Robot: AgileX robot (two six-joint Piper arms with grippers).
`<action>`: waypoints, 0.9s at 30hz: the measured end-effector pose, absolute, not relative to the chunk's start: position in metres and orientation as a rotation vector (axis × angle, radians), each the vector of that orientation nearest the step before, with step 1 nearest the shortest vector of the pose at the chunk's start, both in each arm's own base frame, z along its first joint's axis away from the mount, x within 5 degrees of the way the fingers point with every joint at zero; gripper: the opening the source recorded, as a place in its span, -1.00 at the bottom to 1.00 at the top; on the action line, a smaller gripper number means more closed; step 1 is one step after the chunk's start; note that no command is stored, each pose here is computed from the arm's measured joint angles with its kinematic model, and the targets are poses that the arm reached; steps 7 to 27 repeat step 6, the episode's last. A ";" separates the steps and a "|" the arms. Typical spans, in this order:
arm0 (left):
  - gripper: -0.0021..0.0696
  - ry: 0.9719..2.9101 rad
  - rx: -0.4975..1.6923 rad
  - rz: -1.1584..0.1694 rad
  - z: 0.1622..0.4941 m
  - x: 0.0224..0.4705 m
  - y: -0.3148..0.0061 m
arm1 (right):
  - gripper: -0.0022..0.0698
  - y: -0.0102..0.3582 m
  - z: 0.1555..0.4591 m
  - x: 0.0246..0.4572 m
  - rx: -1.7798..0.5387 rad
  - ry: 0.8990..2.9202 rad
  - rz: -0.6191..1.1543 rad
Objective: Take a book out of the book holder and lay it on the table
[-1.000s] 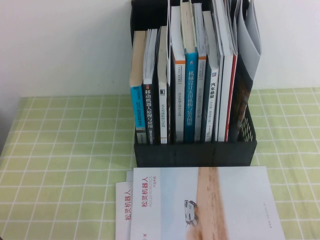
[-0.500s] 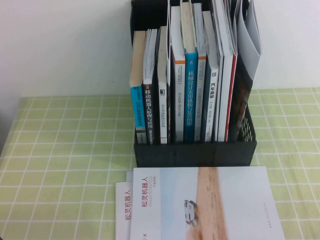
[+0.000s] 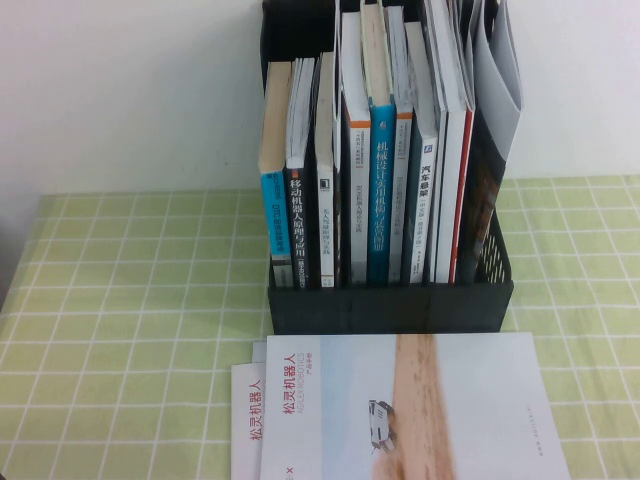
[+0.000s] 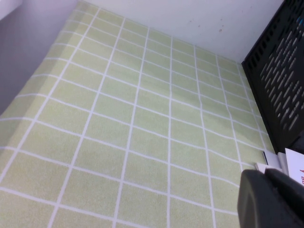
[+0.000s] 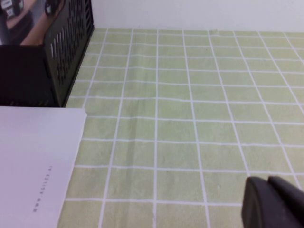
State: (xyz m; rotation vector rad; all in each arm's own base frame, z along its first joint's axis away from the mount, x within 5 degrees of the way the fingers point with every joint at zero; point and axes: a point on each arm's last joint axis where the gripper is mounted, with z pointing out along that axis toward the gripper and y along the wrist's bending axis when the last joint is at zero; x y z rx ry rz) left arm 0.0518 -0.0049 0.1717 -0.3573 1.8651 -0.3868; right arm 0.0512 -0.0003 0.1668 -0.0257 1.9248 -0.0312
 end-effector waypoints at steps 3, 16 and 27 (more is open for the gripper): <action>-0.95 1.865 -0.354 -0.381 0.172 0.052 -0.005 | -0.95 0.000 0.167 0.051 -0.026 1.925 -0.031; -0.95 1.865 -0.354 -0.381 0.172 0.052 -0.005 | -0.95 0.000 0.167 0.051 -0.026 1.925 -0.031; -0.95 1.865 -0.354 -0.381 0.172 0.052 -0.005 | -0.95 0.000 0.167 0.051 -0.026 1.925 -0.031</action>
